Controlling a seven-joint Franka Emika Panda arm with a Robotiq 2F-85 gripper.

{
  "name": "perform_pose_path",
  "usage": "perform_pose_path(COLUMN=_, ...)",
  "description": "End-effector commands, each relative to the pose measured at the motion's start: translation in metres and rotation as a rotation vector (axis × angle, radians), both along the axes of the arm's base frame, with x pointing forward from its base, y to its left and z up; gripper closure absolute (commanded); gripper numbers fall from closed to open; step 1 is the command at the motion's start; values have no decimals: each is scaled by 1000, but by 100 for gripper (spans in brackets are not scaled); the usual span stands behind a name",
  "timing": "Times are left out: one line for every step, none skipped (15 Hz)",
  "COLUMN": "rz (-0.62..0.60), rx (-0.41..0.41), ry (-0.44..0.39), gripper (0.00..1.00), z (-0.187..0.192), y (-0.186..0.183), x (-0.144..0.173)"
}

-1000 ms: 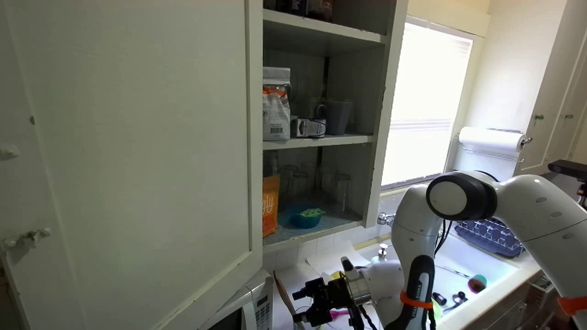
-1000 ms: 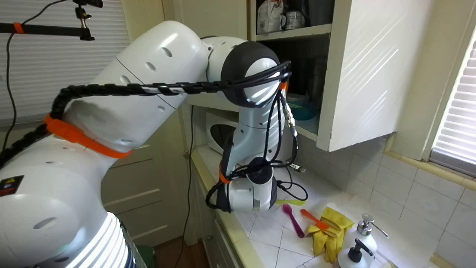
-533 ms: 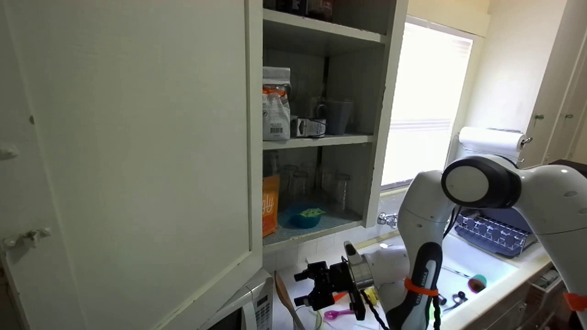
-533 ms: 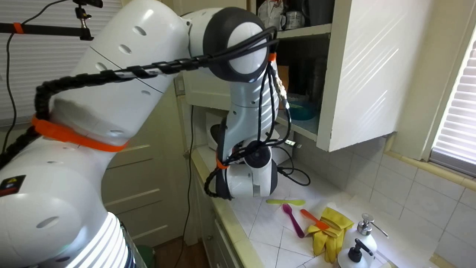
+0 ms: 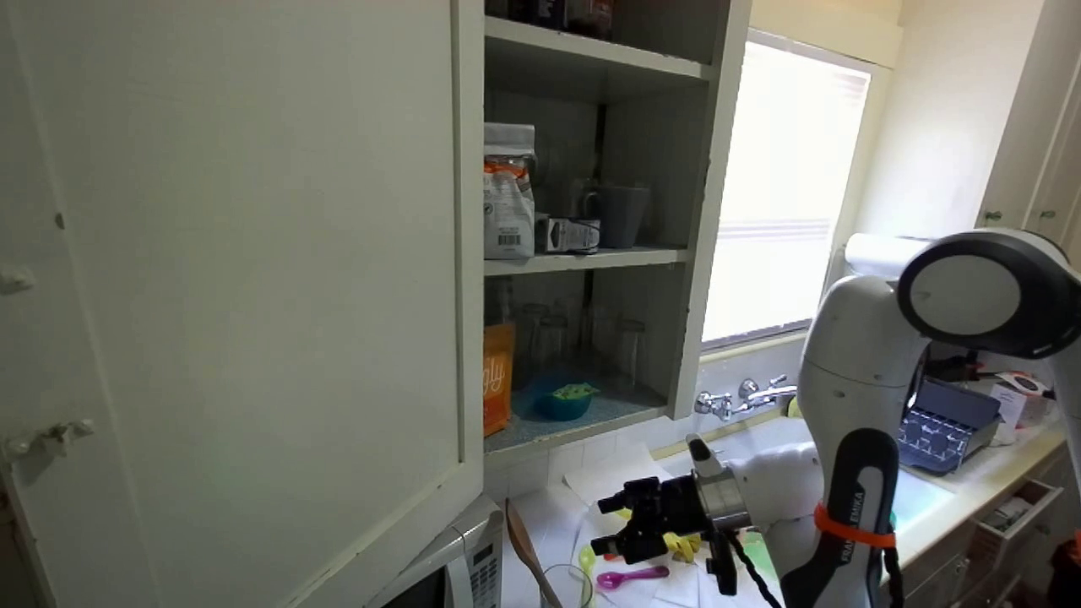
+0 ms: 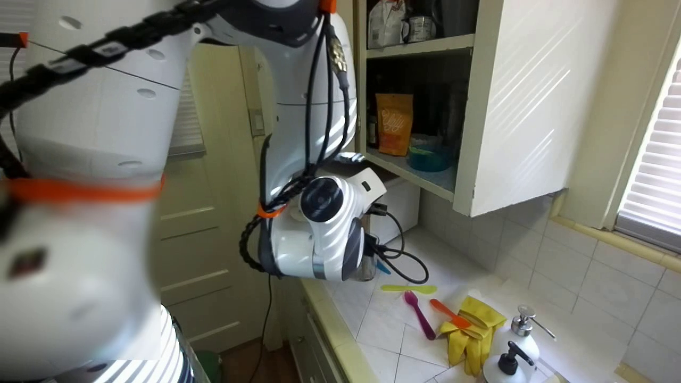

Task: Make the wooden spoon lean against the microwave

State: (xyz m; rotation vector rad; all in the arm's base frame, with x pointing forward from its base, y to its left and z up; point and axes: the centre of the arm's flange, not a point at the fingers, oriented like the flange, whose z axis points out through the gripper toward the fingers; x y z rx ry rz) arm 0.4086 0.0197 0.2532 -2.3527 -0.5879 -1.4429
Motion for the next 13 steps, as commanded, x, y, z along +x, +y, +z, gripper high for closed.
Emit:
perform_pose_path(rz=-76, rx=-89, ry=135, gripper=0, z=59, y=-12, x=-63)
perform_pose_path(rz=-60, rx=-123, ry=178, gripper=0, z=64, y=-18, x=-66)
perform_pose_path(rz=-79, rx=-169, ry=207, gripper=0, z=72, y=-28, x=-56)
perform_pose_path(rz=-85, rx=-198, ry=252, gripper=0, z=79, y=-37, x=-50)
perform_pose_path(rz=-104, rx=-229, ry=291, gripper=0, z=85, y=-46, x=-47)
perform_pose_path(rz=-97, rx=-240, ry=346, gripper=0, z=90, y=-56, x=-44)
perform_pose_path(rz=-89, rx=-256, ry=393, gripper=0, z=95, y=-61, x=-45)
perform_pose_path(rz=-107, rx=-246, ry=291, gripper=0, z=28, y=-55, x=-19)
perform_pose_path(rz=-113, rx=-250, ry=297, gripper=0, z=32, y=-54, x=-21)
perform_pose_path(rz=-114, rx=-251, ry=291, gripper=0, z=34, y=-54, x=-20)
perform_pose_path(rz=-112, rx=-252, ry=292, gripper=0, z=34, y=-53, x=-20)
perform_pose_path(rz=-112, rx=-252, ry=294, gripper=0, z=33, y=-54, x=-20)
perform_pose_path(rz=-112, rx=-252, ry=295, gripper=0, z=32, y=-54, x=-19)
